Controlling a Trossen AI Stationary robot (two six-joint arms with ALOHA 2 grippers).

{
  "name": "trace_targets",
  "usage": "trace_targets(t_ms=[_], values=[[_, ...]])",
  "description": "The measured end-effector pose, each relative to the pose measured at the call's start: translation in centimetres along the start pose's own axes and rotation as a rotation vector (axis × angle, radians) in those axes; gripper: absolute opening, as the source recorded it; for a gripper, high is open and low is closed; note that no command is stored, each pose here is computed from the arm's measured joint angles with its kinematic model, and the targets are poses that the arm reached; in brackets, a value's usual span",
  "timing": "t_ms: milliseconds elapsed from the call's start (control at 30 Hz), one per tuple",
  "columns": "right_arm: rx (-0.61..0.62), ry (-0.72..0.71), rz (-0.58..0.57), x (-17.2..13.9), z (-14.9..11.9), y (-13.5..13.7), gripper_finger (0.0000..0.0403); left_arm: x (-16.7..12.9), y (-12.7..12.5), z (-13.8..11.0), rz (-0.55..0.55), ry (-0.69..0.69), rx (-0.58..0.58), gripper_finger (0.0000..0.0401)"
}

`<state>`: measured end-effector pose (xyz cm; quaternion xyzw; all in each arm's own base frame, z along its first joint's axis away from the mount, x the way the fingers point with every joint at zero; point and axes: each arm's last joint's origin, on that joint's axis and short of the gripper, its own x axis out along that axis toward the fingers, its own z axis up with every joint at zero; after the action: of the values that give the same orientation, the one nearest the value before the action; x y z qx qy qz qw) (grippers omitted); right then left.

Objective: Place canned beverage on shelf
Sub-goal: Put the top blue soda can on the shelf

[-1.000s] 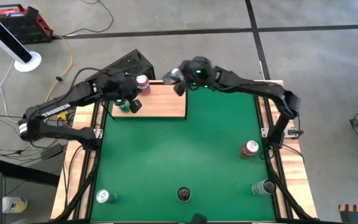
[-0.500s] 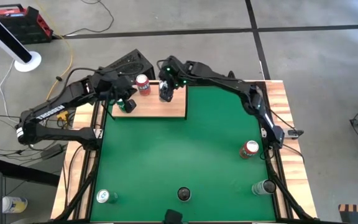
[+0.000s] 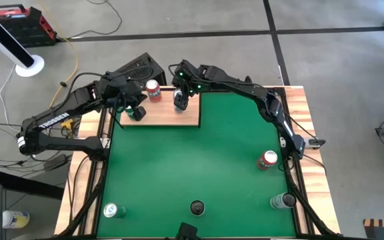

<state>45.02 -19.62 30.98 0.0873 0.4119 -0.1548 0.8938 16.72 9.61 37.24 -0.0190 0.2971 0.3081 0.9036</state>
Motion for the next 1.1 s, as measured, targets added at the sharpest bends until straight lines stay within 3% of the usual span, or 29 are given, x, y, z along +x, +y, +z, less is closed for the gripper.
trace_targets(t_ms=[167,500,767,1100], values=[[0.006,0.029,0.000,1.5,-0.5,-0.1,0.0267,0.0,0.0,0.0,0.000,0.000,-0.012,0.0000],[-0.010,0.022,0.007,2.2,-0.5,0.6,0.0352,0.0,0.0,0.0,0.001,0.000,-0.018,0.0000],[-0.009,0.014,0.004,1.7,-0.2,0.5,0.0349,0.0,0.0,0.0,0.010,-0.001,-0.013,0.0000],[-0.012,-0.117,-0.003,-0.6,1.3,0.3,0.0347,0.6,-0.1,0.0,0.014,0.018,-0.007,0.0000]])
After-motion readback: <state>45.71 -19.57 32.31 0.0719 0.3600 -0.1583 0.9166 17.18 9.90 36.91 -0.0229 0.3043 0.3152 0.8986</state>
